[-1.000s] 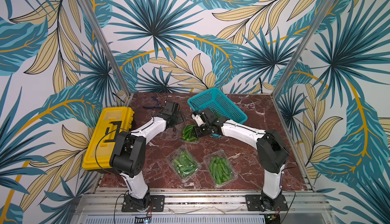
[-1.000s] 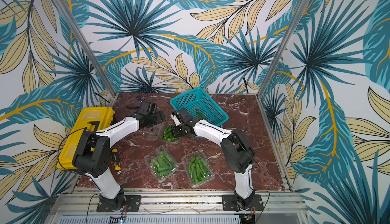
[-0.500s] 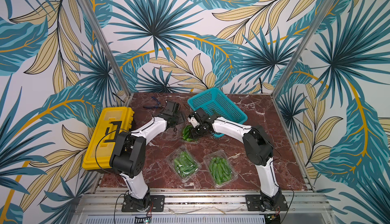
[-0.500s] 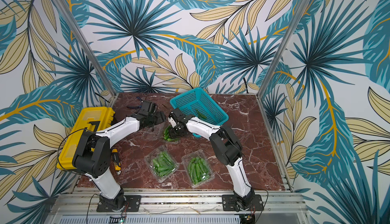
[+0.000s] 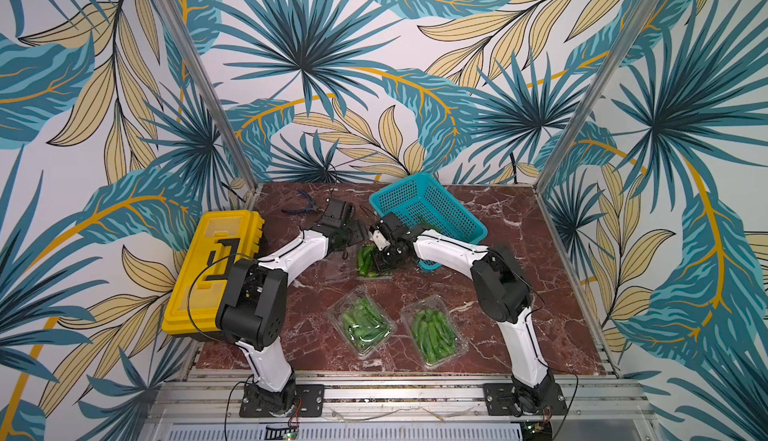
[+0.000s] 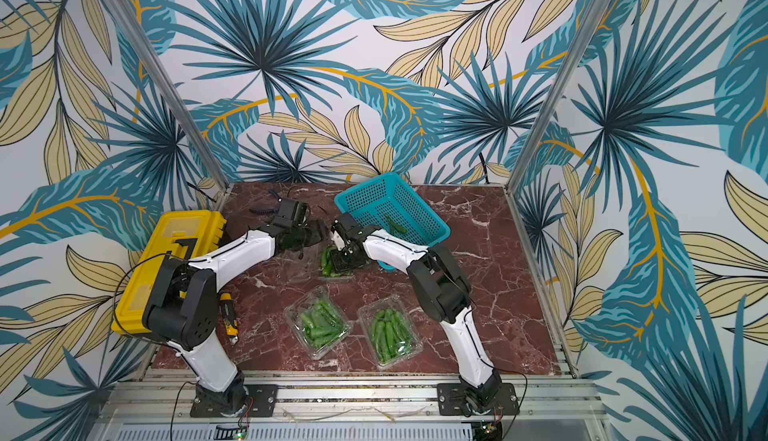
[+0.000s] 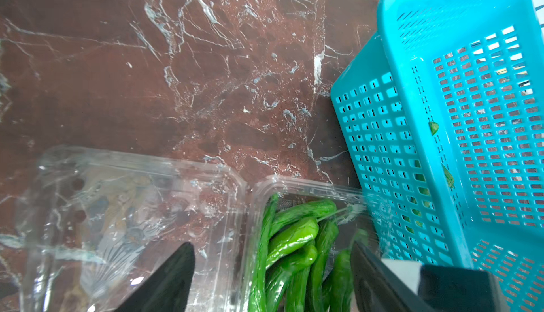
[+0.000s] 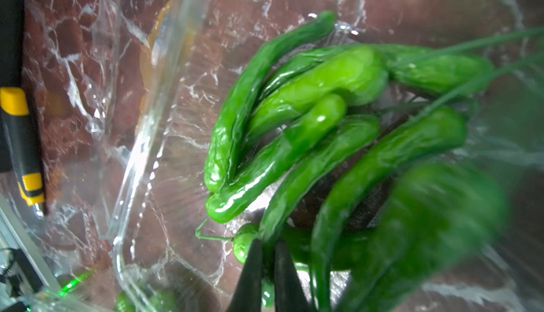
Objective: Take small green peppers out of containers
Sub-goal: Pick up the green pepper from the packing box.
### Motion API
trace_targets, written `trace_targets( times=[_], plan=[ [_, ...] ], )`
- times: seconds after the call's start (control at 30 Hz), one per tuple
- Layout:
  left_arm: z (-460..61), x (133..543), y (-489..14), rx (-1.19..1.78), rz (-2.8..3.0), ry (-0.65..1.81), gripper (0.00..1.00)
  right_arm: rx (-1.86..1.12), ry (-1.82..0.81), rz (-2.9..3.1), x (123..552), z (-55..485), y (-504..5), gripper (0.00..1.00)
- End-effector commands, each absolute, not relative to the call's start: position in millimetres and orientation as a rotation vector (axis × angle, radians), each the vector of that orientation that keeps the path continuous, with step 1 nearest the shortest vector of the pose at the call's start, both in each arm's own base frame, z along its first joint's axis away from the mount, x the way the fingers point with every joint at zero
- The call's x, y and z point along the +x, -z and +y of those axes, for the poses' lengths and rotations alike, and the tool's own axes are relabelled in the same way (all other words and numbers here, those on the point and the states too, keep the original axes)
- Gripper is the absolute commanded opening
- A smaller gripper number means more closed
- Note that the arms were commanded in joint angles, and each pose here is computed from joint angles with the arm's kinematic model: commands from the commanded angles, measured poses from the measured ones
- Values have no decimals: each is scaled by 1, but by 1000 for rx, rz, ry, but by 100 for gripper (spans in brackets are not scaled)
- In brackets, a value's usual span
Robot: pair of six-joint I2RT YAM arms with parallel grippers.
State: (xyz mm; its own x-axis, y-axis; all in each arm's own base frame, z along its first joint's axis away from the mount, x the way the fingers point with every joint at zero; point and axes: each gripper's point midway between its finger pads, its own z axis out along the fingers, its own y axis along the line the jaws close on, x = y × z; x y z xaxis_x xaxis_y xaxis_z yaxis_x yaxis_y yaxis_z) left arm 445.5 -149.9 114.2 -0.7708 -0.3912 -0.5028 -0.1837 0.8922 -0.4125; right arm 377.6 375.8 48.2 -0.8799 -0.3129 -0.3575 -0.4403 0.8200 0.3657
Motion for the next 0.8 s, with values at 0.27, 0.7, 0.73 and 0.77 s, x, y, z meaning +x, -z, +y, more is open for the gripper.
trace_targets(
  times=[0.27, 0.7, 0.73, 0.77],
  plan=[
    [-162, 448, -116, -357, 2467, 483, 84, -562, -684, 2602, 374, 371, -86, 0],
    [-171, 449, -113, -324, 2480, 511, 84, -537, -860, 2313, 375, 376, -165, 0],
    [-172, 448, -113, -324, 2483, 511, 84, -532, -863, 2302, 375, 375, -169, 0],
    [-173, 448, -112, -320, 2484, 513, 84, -528, -859, 2288, 375, 373, -173, 0]
  ],
)
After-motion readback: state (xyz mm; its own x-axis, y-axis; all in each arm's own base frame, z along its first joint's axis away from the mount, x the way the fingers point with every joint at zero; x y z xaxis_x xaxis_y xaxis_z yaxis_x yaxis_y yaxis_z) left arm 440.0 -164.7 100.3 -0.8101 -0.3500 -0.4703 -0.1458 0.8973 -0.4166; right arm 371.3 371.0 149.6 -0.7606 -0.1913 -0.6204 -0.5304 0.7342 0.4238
